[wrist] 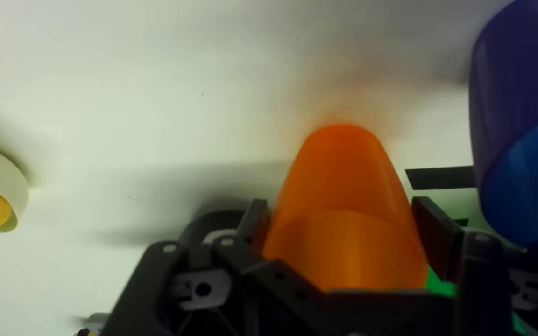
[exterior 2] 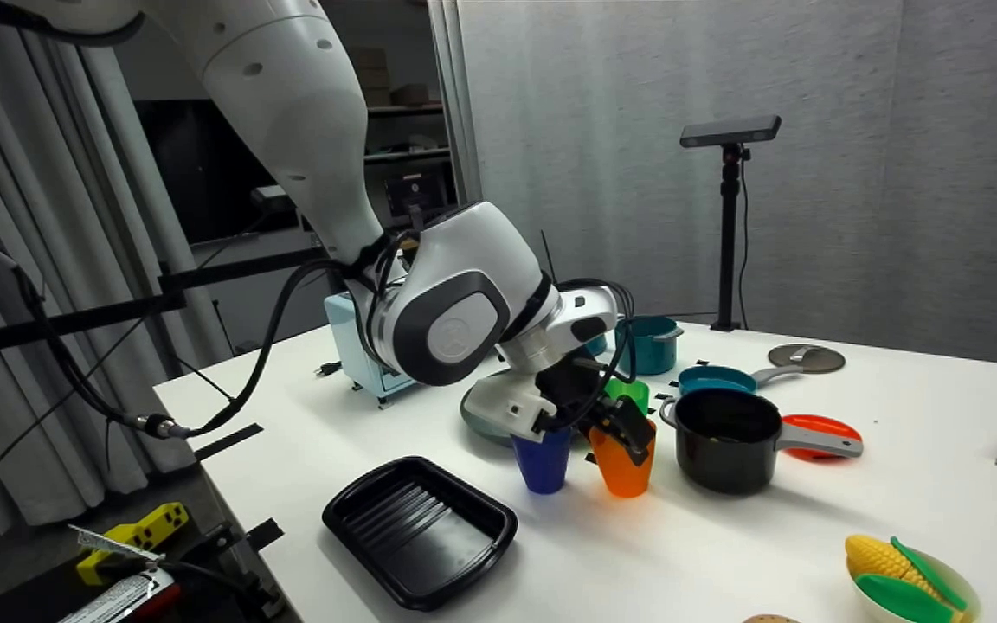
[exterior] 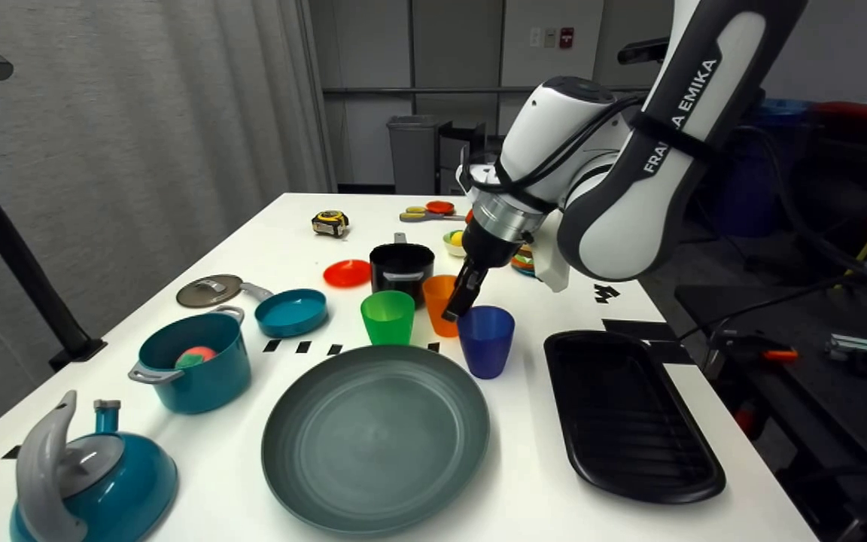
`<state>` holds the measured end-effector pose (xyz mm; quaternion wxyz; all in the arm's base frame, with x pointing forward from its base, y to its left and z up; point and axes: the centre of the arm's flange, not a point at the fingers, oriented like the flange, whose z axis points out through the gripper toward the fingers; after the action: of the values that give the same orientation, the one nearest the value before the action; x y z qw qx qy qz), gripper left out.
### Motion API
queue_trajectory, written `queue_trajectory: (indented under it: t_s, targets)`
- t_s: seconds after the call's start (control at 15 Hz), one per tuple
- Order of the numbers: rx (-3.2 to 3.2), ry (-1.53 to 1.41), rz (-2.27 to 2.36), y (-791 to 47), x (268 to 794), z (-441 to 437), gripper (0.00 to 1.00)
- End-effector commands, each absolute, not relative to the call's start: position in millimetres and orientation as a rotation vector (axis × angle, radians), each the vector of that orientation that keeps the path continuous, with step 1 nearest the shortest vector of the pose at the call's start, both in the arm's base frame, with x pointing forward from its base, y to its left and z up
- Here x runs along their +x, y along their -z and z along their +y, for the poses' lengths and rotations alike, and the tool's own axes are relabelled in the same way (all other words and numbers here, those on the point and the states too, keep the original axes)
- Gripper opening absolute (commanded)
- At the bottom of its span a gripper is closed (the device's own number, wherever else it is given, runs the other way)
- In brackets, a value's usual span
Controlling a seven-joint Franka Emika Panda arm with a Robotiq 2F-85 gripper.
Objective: Pick up the fries and put them in the orange cup, then pour them into a pot
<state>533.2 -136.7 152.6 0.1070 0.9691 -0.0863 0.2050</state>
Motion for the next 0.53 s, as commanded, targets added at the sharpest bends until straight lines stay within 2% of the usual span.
queue_trajectory:
  t_s: [0.0, 0.07, 0.2, 0.47]
  targets:
    - [2.862, -0.568, -0.260, -140.1, 541.9, -130.7, 0.53]
    - [2.866, -0.565, -0.256, -143.6, 541.2, -128.1, 0.95]
    - [2.878, -0.556, -0.255, -149.3, 539.4, -123.2, 1.00]
    - [2.888, -0.555, -0.240, -165.3, 538.2, -111.8, 1.00]
